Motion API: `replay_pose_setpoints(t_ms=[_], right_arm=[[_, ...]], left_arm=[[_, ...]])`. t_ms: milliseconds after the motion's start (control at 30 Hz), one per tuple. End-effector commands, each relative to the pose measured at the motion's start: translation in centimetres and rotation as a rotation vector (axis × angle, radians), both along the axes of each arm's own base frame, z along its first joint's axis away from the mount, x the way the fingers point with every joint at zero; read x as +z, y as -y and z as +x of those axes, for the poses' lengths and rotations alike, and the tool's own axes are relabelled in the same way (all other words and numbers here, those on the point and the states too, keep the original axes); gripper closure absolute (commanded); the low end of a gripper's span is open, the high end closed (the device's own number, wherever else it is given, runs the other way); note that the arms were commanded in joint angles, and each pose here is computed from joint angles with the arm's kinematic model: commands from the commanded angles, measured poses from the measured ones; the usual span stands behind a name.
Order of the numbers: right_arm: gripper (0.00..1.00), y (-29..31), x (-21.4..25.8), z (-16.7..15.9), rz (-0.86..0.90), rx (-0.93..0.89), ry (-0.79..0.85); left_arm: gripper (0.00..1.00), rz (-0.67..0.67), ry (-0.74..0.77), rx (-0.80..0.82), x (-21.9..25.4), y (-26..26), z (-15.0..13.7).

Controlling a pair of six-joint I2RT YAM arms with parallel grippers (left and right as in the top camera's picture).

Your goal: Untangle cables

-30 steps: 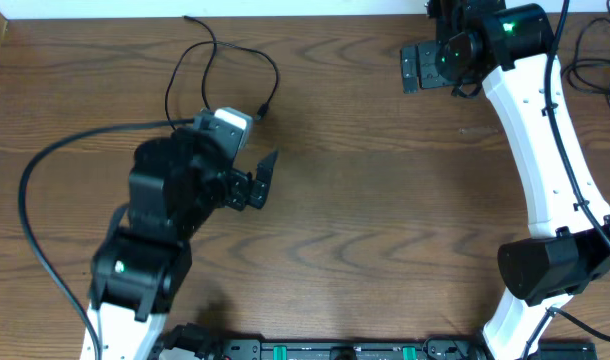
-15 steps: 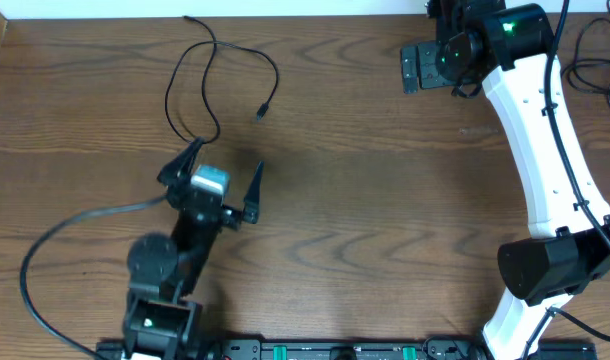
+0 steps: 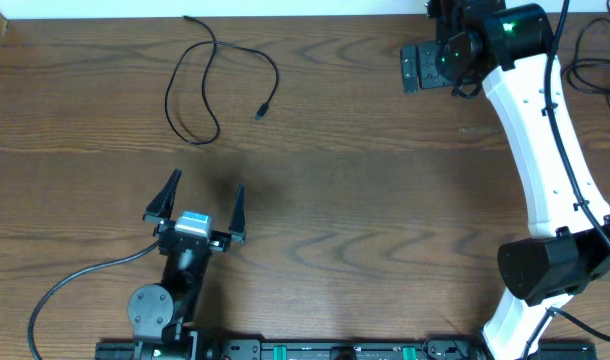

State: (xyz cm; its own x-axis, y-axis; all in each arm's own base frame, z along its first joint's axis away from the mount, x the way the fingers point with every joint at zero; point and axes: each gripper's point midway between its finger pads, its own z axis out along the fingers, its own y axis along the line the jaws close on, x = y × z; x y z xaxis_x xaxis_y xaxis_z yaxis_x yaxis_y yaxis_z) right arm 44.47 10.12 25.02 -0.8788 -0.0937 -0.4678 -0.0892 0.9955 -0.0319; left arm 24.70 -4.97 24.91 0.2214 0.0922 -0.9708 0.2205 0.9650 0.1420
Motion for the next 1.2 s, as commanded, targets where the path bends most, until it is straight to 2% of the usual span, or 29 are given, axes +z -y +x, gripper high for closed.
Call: replay_pose_setpoints(t_ms=[0,367,833,1167], right_arm=[[0.01,0.0,-0.1,0.0,-0.014,0.006,0.0],[0.01,0.0,-0.1,0.0,-0.014,0.006,0.0],[0.01,0.0,-0.1,0.0,-0.014,0.006,0.0],[0.01,0.0,-0.1,0.0,-0.014,0.005,0.0]], left_arm=[[0.02,-0.008,0.026,-0.002,-0.6,-0.1,-0.5],[0.02,-0.023,-0.031,0.008,-3.3,-0.5,-0.9],[0.02,-0.118,-0.362,0.108,-10.9,-2.4,-0.4],[0.02,-0.121,-0.364,0.116,-10.9,-2.5,-0.4]])
